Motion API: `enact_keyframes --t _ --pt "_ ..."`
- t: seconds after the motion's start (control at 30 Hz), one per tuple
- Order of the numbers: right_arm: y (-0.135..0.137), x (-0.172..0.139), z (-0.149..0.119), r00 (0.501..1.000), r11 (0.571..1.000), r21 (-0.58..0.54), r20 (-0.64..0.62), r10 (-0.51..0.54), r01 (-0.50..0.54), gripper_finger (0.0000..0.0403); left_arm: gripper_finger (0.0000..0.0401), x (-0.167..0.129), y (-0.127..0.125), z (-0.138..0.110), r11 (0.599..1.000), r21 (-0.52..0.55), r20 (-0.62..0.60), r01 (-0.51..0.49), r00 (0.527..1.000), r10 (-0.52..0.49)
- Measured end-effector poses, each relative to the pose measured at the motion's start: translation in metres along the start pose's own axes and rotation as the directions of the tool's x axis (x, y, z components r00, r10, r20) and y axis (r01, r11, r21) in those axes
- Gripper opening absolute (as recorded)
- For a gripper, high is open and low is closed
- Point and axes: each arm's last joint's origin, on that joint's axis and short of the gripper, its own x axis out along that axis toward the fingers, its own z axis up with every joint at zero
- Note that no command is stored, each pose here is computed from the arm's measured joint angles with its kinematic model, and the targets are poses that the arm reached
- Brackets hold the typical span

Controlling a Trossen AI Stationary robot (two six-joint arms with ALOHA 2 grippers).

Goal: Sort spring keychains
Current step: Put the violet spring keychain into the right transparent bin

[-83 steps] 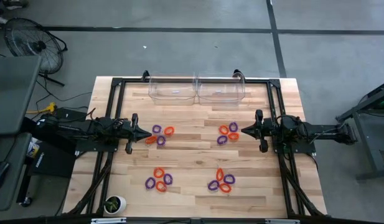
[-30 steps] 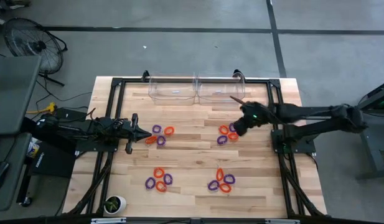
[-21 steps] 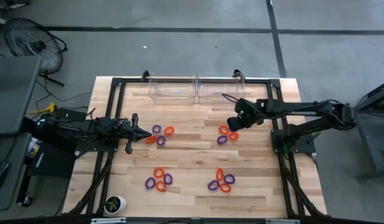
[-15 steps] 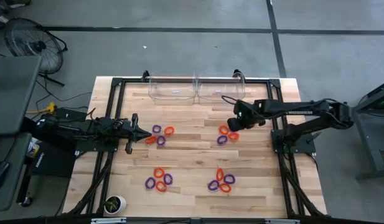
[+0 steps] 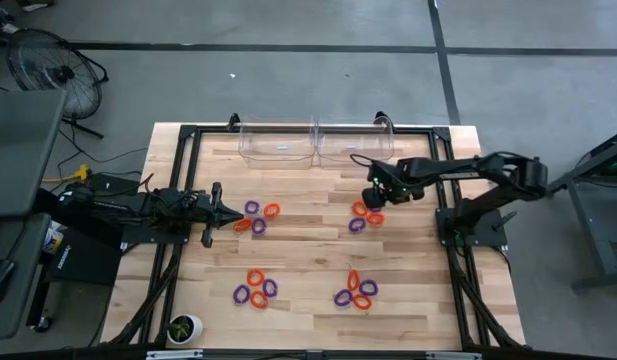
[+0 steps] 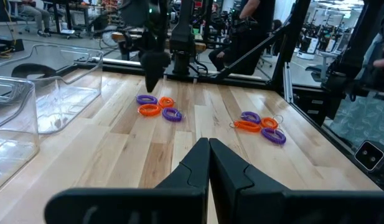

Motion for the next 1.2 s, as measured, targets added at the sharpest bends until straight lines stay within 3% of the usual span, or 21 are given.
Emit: enact_keyframes --t 0.7,1.2 --pt "0.003 0.028 0.002 0.994 0.995 -0.010 -0.051 -0.095 0.095 0.0205 0.0000 0.000 0.000 0.000 1.000 0.000 0.000 0.000 1.000 0.000" --pt "0.001 0.029 0.001 0.992 0.995 -0.012 -0.069 -0.103 0.103 0.0080 0.0000 0.000 0.000 0.000 1.000 0.000 0.000 0.000 1.000 0.000"
